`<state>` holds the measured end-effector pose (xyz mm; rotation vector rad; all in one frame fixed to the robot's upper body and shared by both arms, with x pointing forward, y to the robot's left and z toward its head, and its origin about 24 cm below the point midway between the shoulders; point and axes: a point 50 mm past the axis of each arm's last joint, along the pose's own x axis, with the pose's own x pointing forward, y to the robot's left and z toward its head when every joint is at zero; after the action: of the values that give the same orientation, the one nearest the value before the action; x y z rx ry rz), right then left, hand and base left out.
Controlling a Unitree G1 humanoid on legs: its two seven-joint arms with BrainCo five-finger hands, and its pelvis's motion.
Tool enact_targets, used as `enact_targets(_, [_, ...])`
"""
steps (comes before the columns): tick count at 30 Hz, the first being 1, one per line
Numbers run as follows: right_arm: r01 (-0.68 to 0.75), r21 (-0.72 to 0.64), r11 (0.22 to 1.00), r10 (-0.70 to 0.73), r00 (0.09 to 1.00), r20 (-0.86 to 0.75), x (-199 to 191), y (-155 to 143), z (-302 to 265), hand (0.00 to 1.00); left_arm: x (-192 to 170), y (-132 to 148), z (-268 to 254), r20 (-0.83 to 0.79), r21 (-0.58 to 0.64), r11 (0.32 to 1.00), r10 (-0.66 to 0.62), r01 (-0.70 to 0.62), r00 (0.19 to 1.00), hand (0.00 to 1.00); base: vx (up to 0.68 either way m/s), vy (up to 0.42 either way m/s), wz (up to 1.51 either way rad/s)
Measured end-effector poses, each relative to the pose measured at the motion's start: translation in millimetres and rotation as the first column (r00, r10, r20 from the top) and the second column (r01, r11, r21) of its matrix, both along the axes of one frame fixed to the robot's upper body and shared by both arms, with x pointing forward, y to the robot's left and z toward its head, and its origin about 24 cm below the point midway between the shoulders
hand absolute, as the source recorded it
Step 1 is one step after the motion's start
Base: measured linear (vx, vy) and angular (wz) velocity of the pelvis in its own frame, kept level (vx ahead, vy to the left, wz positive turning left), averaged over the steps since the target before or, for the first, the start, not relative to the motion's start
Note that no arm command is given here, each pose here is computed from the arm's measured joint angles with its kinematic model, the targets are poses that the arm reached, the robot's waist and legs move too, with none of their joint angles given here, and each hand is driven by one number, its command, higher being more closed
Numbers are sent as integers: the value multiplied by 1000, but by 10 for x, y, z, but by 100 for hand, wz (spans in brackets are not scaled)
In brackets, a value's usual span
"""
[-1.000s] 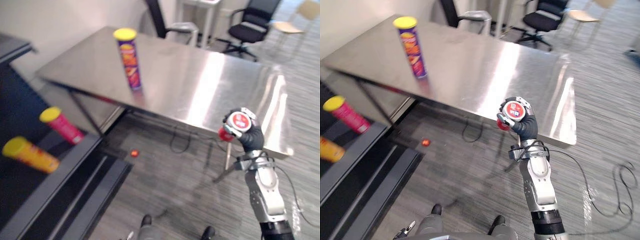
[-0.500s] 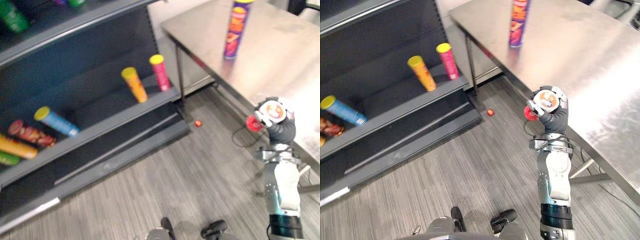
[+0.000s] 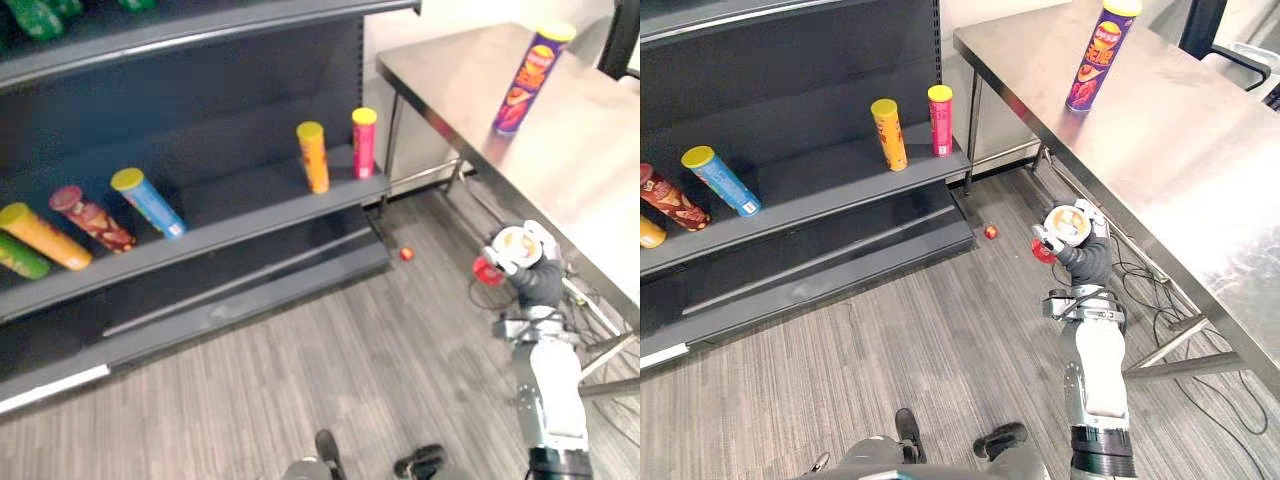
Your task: Put the gum and the chips on the shelf.
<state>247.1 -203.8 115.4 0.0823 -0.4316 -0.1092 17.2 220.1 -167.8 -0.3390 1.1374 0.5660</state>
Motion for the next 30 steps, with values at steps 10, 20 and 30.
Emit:
enact_targets(10, [-87, -22, 996, 87, 996, -10, 85, 154, -11, 100, 34, 19, 13, 41, -23, 999, 39, -39, 998, 0, 60, 7, 9])
enact_targets(20, [-317, -79, 945, 311, 947, -77, 55, 627, -158, 100, 65, 144, 47, 33, 33, 999, -4, 3, 999, 0, 45, 115, 58])
enact_targets(30, [-335, -27, 942, 331, 939, -87, -10, 604, -214, 100, 147, 255, 74, 29, 75, 994, -76, 74, 997, 0, 206, -158, 142])
